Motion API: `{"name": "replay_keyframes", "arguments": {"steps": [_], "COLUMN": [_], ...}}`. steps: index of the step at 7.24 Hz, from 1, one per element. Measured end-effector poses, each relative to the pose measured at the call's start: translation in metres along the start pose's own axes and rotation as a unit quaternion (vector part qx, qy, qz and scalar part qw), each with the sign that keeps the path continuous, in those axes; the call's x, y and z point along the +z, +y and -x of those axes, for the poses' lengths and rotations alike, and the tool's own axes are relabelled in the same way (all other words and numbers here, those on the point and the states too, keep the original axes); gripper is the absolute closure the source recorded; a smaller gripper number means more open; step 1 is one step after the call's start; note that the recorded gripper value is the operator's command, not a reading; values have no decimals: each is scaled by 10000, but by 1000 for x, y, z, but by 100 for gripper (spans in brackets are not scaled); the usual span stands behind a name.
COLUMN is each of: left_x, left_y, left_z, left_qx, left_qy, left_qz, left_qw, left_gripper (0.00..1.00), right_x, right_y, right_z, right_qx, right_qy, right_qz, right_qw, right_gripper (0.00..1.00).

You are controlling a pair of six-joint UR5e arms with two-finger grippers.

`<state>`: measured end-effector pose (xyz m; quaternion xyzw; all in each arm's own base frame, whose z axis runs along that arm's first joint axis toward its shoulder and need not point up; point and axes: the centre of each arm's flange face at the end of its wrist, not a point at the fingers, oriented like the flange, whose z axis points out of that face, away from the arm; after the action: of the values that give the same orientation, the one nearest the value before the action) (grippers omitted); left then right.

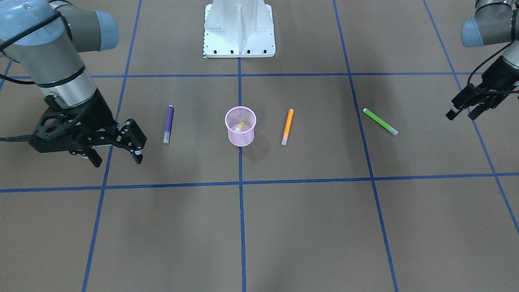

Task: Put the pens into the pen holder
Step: 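Raise the right gripper away while the left gripper reaches the green marker, then close the left gripper on the green marker and lift it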

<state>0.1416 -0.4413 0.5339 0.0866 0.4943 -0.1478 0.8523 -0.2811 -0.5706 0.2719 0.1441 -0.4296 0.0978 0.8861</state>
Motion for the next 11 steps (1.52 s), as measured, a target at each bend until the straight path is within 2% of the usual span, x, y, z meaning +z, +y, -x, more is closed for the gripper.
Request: {"name": "replay_keyframes", "arguments": {"steps": [1,3,5,6,7,9,11], "left_x": [22,61,81,92,107,132,143], "left_y": [23,60,71,72,72,77,85], "left_z": [-17,-37,-44,-55,-75,-114,-116], "left_qx": [-141,-295,-495,-625,-756,-938,-980], "left_qy": [-113,-399,-739,-924,-1106,-1452,-1649], "left_qz": [54,81,38,-8,-59,-125,-106], "left_qw": [9998,9987,9960,9938,9910,9849,9814], "left_gripper": [2,5,5,5,7,17,31], "right_x": [-7,-18,-26,-25,-24,-24,-24], "right_y": [-14,-37,-41,-34,-30,-28,-28], "right_z": [-48,-138,-197,-216,-226,-231,-232], "right_qx": [123,-486,-817,-836,-835,-827,-804], "right_qy": [102,453,613,631,640,648,657], "right_qz": [130,541,1080,1216,1268,1290,1286], "right_qw": [9998,9963,9889,9870,9863,9861,9863], "right_gripper": [0,0,0,0,0,0,0]}}
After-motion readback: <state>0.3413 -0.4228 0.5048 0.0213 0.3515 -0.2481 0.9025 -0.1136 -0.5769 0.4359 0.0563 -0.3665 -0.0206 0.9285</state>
